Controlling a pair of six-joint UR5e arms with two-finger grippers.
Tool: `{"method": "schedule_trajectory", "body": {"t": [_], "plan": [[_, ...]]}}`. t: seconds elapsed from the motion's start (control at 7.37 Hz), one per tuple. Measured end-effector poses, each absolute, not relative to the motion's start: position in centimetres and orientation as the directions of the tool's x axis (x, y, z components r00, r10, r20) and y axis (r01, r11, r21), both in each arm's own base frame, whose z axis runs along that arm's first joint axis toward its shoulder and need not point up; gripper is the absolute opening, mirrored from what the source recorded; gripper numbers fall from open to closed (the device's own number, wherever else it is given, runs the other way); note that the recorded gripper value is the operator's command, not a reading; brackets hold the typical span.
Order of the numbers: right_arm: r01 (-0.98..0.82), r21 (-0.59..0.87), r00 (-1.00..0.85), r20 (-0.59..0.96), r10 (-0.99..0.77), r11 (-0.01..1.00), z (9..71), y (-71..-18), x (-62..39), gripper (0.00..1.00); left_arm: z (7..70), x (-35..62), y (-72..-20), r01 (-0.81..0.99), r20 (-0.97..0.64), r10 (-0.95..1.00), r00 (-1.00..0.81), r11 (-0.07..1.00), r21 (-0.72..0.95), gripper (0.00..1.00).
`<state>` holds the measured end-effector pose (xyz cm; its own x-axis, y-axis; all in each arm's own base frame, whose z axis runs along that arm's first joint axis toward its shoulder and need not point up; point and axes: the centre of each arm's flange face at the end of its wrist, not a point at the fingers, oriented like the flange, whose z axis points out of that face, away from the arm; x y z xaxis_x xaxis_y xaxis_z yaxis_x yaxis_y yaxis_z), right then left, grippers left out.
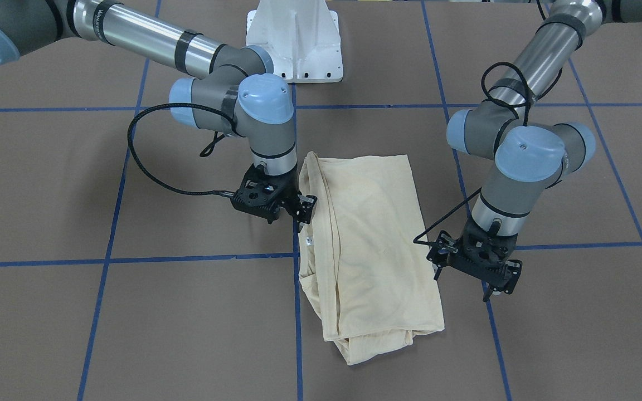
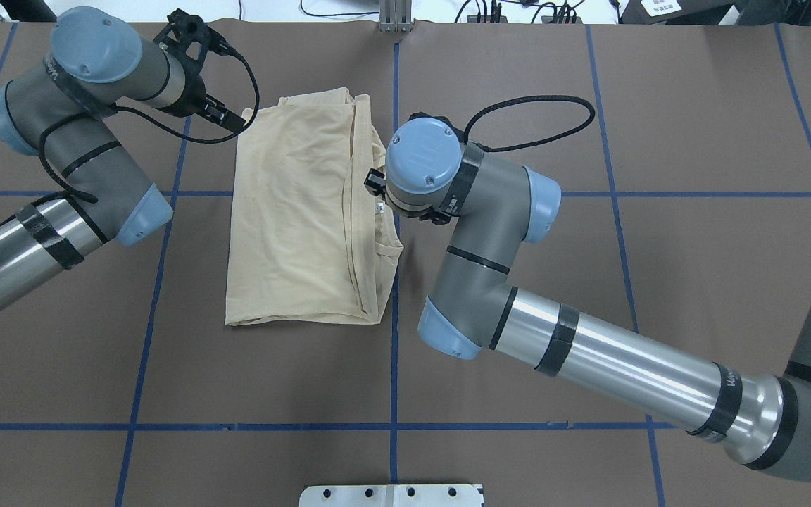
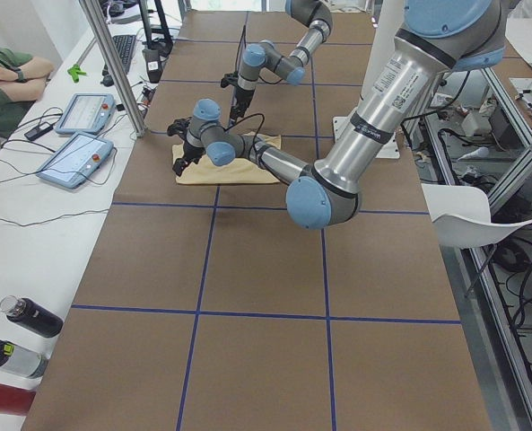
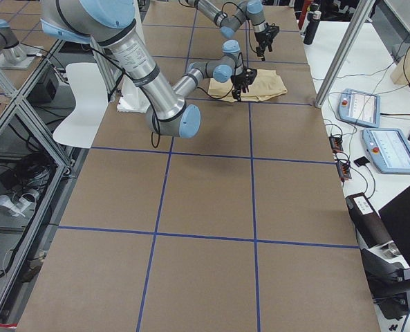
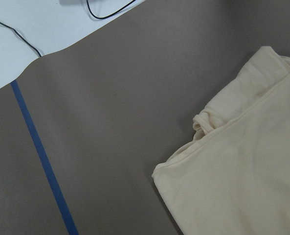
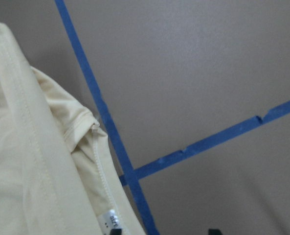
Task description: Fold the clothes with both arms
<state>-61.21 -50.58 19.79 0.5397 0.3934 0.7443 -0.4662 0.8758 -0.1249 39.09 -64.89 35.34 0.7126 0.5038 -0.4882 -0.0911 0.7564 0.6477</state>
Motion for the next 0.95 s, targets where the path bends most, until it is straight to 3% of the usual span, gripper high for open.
{"method": "schedule_trajectory", "body": {"t": [0.95], "plan": [[-0.428, -0.107, 0.579, 0.730, 0.364, 0.897, 20.6, -47.3, -64.2, 0.29, 35.0, 39.6, -64.4, -0.082, -0.500, 0.500, 0.707, 0.761, 0.644, 1.00]]}}
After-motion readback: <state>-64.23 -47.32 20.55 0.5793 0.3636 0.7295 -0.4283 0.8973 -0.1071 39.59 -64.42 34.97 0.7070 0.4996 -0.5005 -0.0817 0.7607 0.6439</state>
